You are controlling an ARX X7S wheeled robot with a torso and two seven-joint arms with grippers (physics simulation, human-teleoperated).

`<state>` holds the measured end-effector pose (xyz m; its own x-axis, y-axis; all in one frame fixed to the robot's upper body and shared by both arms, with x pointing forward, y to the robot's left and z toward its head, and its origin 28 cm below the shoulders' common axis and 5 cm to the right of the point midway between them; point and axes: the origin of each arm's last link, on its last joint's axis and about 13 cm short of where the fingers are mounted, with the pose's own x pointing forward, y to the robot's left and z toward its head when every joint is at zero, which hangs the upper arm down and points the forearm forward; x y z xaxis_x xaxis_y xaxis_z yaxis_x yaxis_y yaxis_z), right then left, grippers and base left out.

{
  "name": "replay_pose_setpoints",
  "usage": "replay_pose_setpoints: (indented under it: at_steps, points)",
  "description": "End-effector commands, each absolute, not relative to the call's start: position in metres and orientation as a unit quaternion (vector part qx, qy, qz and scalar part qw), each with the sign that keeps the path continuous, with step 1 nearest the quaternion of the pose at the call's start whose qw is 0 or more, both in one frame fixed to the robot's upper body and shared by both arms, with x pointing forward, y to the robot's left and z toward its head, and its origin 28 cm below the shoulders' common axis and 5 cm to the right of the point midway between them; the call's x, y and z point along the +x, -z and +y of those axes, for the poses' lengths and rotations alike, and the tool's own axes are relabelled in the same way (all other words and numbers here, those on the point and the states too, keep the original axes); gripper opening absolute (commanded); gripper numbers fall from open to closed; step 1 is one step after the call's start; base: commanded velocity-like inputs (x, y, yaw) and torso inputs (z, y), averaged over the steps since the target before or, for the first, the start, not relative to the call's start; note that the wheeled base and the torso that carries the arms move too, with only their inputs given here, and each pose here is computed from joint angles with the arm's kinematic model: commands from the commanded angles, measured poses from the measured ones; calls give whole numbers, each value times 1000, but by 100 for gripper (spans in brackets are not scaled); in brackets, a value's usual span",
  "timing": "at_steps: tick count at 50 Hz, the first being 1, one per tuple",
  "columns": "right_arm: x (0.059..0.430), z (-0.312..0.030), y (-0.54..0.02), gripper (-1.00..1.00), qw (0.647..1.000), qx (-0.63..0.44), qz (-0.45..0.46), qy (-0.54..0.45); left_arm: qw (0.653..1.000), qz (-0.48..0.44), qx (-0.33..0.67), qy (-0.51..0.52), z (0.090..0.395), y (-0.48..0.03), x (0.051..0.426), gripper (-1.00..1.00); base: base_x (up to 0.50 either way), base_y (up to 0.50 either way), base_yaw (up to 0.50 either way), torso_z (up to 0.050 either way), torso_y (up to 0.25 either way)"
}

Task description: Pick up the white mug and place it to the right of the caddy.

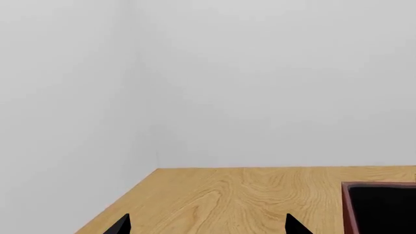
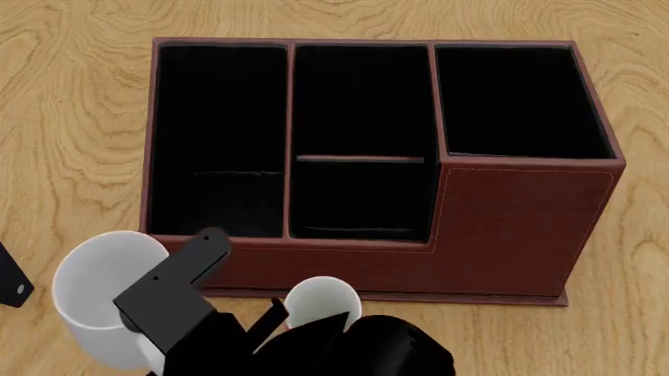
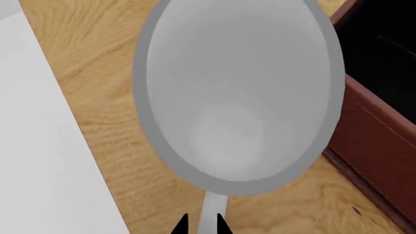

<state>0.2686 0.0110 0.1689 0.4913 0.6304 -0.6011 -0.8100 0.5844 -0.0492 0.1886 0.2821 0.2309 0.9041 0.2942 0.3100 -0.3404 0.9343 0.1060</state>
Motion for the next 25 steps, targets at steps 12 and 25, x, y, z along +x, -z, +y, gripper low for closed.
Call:
replay_pose_setpoints:
  at_steps: [12,25]
  points:
    - [264,4,-210,-100,862,-184,232,-411,972,-148,77,-167,284,-231,187,100,0,0,0,0,0]
    - [260,-3,-241,-100,878,-188,200,-392,971,-154,77,-169,285,-233,182,100,0,0,0,0,0]
